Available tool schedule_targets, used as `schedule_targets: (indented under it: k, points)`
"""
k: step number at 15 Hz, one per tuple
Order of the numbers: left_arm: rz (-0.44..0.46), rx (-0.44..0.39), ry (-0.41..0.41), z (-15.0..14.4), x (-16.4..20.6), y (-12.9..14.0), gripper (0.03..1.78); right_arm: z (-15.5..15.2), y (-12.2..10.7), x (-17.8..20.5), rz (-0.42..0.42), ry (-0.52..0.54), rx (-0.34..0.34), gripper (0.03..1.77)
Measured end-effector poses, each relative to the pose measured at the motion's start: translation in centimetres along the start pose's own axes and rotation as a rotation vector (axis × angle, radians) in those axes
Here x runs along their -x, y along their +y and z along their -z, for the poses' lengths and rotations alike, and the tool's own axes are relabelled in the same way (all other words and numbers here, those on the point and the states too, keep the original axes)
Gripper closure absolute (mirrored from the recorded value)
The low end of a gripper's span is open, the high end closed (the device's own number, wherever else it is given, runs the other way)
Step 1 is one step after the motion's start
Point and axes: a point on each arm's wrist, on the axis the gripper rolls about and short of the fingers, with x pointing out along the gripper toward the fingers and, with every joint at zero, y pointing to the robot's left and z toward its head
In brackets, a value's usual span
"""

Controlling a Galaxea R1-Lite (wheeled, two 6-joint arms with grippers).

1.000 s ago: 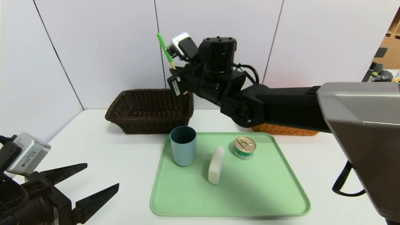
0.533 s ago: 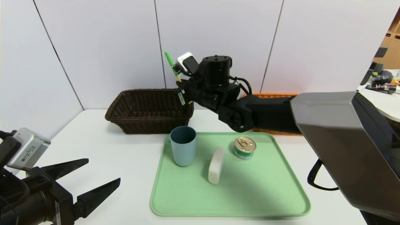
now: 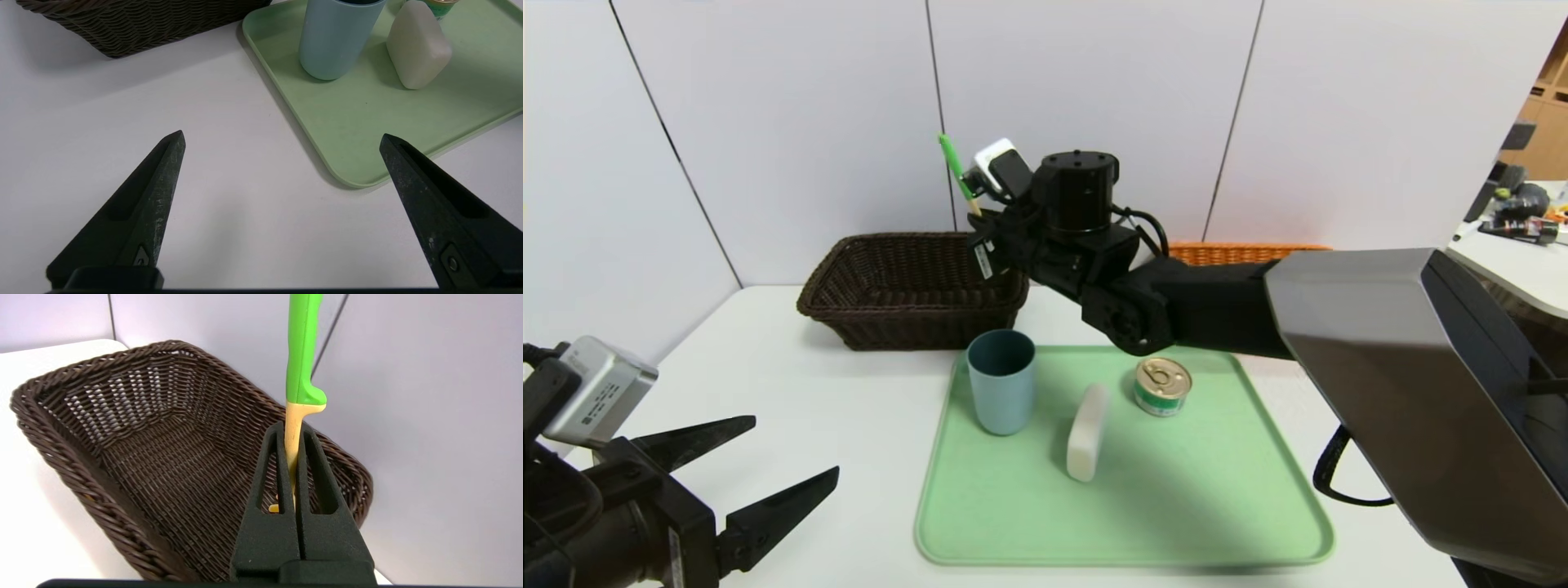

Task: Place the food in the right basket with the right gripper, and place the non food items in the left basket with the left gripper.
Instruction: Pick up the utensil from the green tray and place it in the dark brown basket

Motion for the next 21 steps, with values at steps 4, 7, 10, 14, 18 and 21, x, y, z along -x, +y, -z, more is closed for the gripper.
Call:
schedule_targets:
  k: [4,7,10,14,18,21]
  points:
    - [-0.001,0.000,-0.002,-0.02,0.03,0.00,0.12,-0.09,0.59,-0.01,-0.017,-0.004,0.002,1.73]
    - [0.000,-0.001,-0.005,-0.14,0.03,-0.01,0.12,0.09,1.03,-0.11,-0.026,0.000,0.002,1.73]
    - [0.001,-0.001,-0.005,-0.14,0.03,-0.01,0.12,0.30,0.97,-0.17,-0.024,0.005,0.002,1.73]
    - [-0.001,-0.001,-0.003,-0.08,0.02,0.00,0.12,0.58,1.14,-0.32,-0.025,0.003,0.004,1.17]
    - [-0.001,-0.001,-0.004,-0.12,0.02,0.00,0.12,0.62,1.16,-0.33,-0.019,0.006,0.004,0.73]
    - [-0.001,-0.002,-0.007,-0.18,0.02,-0.01,0.12,0.15,1.00,-0.14,-0.013,-0.003,0.007,0.52]
